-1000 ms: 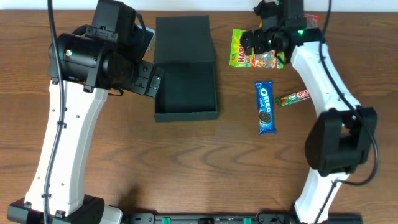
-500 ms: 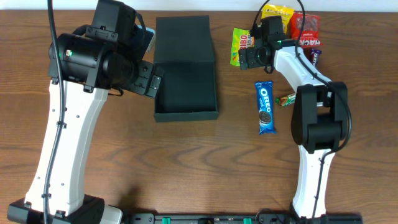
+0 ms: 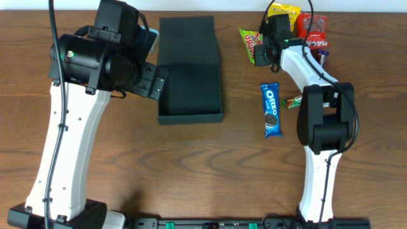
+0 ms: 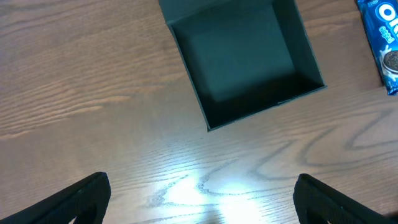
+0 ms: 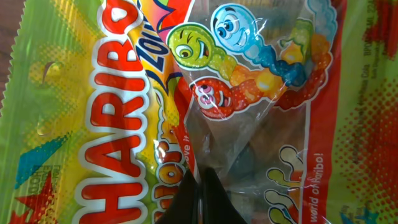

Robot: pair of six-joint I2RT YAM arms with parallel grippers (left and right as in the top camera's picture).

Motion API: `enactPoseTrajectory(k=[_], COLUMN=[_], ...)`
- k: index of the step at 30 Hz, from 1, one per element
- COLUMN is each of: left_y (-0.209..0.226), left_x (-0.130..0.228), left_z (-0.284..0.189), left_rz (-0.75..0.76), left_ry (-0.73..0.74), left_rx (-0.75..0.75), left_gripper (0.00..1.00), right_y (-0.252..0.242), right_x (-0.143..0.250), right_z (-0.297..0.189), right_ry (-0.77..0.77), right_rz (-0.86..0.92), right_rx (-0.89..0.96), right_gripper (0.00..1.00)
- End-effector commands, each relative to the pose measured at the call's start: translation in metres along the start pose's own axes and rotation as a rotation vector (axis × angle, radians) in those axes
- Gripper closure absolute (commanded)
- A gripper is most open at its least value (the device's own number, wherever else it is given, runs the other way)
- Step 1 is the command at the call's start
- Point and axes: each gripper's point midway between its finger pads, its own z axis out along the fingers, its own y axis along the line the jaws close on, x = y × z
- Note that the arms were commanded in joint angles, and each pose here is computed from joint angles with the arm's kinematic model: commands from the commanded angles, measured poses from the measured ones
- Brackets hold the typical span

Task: Pack container
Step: 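Lift the Haribo bag and carry it left into the box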

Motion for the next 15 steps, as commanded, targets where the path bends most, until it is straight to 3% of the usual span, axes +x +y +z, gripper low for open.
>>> enactPoseTrajectory(k=[1,6,11,15], left_y=[0.002,0.002,0.002,0.002], left_x=[0.002,0.002,0.002,0.002], left_z=[-0.004,-0.004,-0.004,-0.004], left_rz=[0.017,0.017,0.017,0.017], left_ry=[-0.007,-0.007,-0.007,-0.007], left_rx=[-0.010,-0.010,-0.010,-0.010], left_gripper=[0.05,0.05,0.05,0.05], right_y=[0.004,0.009,0.032,0.050], right_x=[0.050,-0.002,-0.061,-0.077], right_z=[0.028,-0.017,-0.085,-0.132], right_ry=[0.158,0.075,-0.102,-0.183], right_rz=[0.000,-0.034,-0.222,-0.348], right_rx=[-0.012,-0.034,-0.144,-0.219], right_gripper=[0.99,0.99,0.99,0.99])
